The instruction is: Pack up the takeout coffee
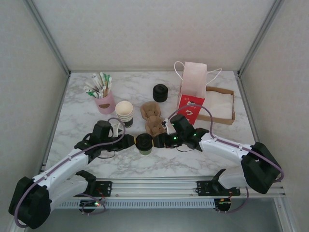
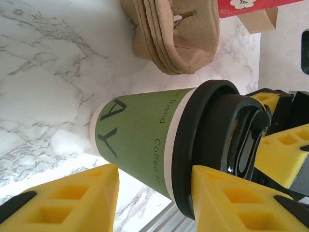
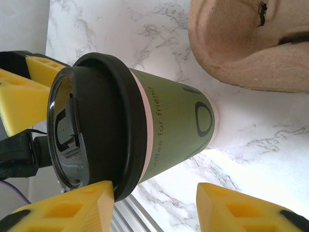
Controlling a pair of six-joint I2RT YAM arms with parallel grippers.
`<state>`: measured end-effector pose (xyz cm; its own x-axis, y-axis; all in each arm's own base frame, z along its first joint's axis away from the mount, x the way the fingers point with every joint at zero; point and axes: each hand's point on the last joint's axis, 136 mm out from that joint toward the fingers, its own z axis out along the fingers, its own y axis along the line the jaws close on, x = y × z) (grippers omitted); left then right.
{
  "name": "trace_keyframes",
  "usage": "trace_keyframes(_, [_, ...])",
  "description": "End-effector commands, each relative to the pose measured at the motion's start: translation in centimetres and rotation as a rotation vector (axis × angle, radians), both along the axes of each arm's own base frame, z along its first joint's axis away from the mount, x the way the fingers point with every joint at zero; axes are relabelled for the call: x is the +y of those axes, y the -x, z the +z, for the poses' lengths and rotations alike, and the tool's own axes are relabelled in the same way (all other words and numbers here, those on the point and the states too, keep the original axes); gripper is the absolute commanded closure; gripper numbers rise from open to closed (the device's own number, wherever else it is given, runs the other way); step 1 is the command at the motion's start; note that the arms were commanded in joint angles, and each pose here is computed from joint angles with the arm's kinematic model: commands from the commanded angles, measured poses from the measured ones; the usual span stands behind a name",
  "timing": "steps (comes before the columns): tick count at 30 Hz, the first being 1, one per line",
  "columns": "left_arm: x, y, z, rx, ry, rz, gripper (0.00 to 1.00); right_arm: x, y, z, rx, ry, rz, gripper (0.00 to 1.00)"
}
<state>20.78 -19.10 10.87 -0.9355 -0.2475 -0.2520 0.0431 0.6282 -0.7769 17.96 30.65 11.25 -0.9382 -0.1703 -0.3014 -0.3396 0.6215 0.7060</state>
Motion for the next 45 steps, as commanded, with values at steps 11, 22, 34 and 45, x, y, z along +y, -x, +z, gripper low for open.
trace_keyframes(11, [0.2,1.2,-0.7,0.027,0.006,0.004,0.58,0.2,-0.2,-1.3,0.016,0.051,0.005,0.52])
trace_keyframes(22, [0.7,0.3,1.4,-0.031,-0.005,0.050,0.56,-0.2,-0.4,1.0,-0.028,0.048,-0.005,0.51])
trace_keyframes(34, [1.8,-1.9,11.0,-0.217,0.013,0.142,0.14,-3.6,-0.4,8.4,-0.196,0.114,-0.042,0.15])
trace_keyframes(45, [3.2,-3.0,19.3,-0.333,0.056,0.268,0.00,-8.2,2.2,13.3,-0.254,0.152,-0.075,0.01])
